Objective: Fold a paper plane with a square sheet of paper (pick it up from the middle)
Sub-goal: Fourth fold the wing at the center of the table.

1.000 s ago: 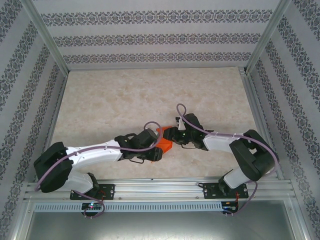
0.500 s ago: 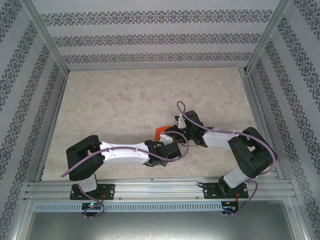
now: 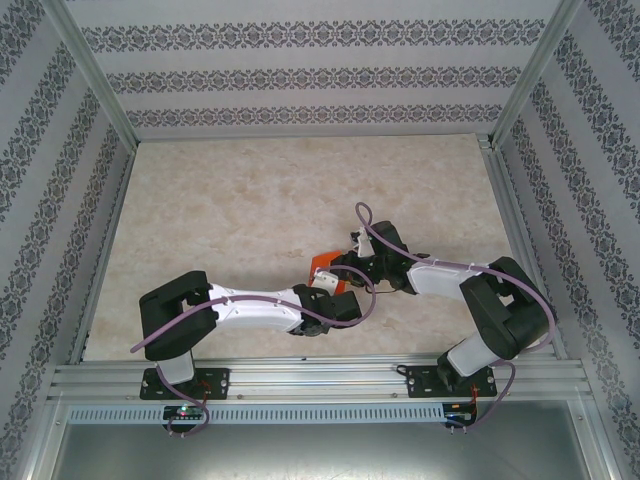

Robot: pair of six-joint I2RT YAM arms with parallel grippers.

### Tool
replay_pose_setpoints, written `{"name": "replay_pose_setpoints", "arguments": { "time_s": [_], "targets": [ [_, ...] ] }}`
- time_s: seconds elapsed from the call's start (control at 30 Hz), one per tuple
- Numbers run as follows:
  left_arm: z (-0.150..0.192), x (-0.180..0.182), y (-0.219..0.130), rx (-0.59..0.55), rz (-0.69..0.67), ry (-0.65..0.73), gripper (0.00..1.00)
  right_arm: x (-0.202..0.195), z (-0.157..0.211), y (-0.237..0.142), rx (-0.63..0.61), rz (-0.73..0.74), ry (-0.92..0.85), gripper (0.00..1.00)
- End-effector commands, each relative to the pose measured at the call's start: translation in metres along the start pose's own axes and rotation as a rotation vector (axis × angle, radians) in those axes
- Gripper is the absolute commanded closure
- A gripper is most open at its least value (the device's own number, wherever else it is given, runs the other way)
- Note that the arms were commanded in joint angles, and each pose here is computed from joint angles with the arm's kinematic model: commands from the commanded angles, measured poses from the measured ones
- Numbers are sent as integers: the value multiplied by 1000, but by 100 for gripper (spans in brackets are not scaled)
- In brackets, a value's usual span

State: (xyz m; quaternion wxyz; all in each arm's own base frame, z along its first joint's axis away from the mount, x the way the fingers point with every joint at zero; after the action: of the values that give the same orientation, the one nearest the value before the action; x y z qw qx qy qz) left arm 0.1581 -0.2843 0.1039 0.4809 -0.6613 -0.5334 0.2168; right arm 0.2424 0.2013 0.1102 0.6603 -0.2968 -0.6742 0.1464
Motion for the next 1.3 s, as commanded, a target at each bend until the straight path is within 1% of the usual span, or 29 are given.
{"name": "replay_pose_setpoints", "arguments": {
  "time_s": [0.0,0.2,0.27,0.37,0.5,0.67,0.9,1.03,1.1,1.27],
  "targets": [
    [6,0,3,2,-30,3,54,10,-5,-6,-17,-24,-26,71],
    [7,-3,7,10,-25,8,61,9,-5,-6,-16,-20,-26,74],
    [9,-3,8,14,-25,7,64,8,-5,-5,-13,-18,-22,75],
    [10,-3,9,17,-22,5,72,8,-5,-5,-15,-18,-21,75],
    [10,-4,9,18,-17,4,73,7,-5,-6,-15,-13,-21,75],
    [9,-6,9,17,-1,10,78,7,-6,-8,-18,-11,-20,74],
    [8,-8,8,15,25,8,78,7,-5,-9,-20,-4,-23,74],
    [8,-9,9,20,32,5,83,3,-3,-9,-16,5,-19,74],
    [9,-10,11,29,37,5,88,4,-3,-9,-16,5,-19,74],
    [9,-9,15,56,91,-25,91,5,-1,-17,-34,13,-22,70]
  ]
}}
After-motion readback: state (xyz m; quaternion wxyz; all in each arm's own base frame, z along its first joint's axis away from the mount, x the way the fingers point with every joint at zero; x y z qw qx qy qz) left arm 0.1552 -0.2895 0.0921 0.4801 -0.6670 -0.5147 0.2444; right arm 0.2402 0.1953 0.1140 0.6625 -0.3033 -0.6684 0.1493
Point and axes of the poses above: each hand's point on the last joint's axis, 136 mm out from that joint toward the fingers, its own y axis out along the fingers, its own x axis along the line the jaws close on, z = x × y, the point moved 8 cm from there along -y, back along the fingers, and after that the axes turned 5 degrees about y, right-handed, at the moved point
